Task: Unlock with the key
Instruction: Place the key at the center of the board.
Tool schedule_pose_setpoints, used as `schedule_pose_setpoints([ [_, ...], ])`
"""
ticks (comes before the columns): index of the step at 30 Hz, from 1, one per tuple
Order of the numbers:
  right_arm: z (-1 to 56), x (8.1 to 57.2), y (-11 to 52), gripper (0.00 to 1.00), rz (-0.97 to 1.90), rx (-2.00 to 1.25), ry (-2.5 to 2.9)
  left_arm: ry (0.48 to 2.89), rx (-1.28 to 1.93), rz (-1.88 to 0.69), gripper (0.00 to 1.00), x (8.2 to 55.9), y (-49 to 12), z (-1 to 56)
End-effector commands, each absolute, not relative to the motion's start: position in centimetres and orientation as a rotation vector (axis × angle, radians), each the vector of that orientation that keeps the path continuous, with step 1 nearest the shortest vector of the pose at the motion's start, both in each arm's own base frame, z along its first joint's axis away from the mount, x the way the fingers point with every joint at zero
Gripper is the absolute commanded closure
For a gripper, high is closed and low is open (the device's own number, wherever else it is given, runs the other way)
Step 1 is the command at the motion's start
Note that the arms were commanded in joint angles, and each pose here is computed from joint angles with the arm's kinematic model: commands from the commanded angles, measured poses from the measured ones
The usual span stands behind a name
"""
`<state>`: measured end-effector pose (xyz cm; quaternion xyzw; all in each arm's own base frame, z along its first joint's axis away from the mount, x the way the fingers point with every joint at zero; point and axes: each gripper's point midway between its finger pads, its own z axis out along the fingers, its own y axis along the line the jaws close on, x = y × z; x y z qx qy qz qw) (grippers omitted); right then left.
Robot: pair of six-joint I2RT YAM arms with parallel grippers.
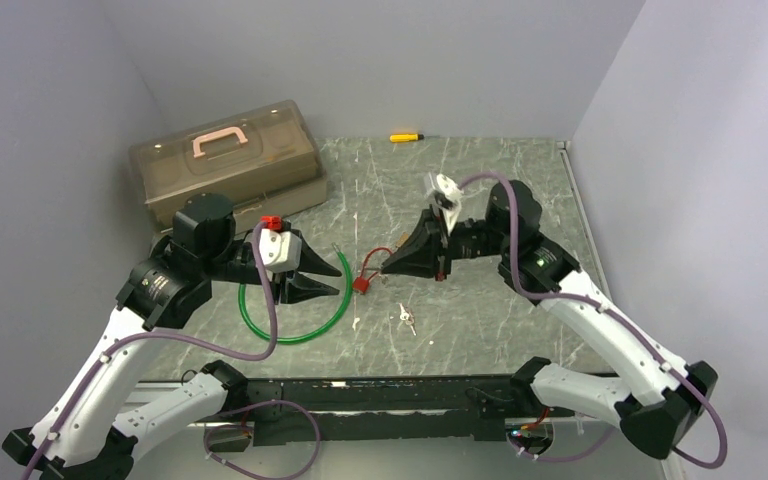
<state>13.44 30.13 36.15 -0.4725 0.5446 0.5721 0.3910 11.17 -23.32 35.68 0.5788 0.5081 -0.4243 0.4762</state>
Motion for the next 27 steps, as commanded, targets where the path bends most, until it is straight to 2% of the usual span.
schedule_pose_setpoints([
  [1, 38.5, 13.6, 29.1, 1.00, 1.218, -1.223, 1.080, 1.193, 1.407, -1.077, 0.63, 10.5, -23.5, 36.9],
  [9, 38.4, 13.6, 29.3, 1.00, 1.217, -1.293, 1.116, 1.225, 1.380, -1.096, 0.63, 10.9, -23.5, 36.5],
  [17, 38.0, 13.6, 29.4, 1.00, 1.208, -1.306, 1.095, 1.259, 1.347, -1.084, 0.51, 11.5, -23.3, 36.2],
  [27, 37.7, 14.0, 29.6, 1.00, 1.166, -1.340, 1.059, 1.305, 1.298, -1.100, 0.44, 11.6, -23.0, 35.7],
])
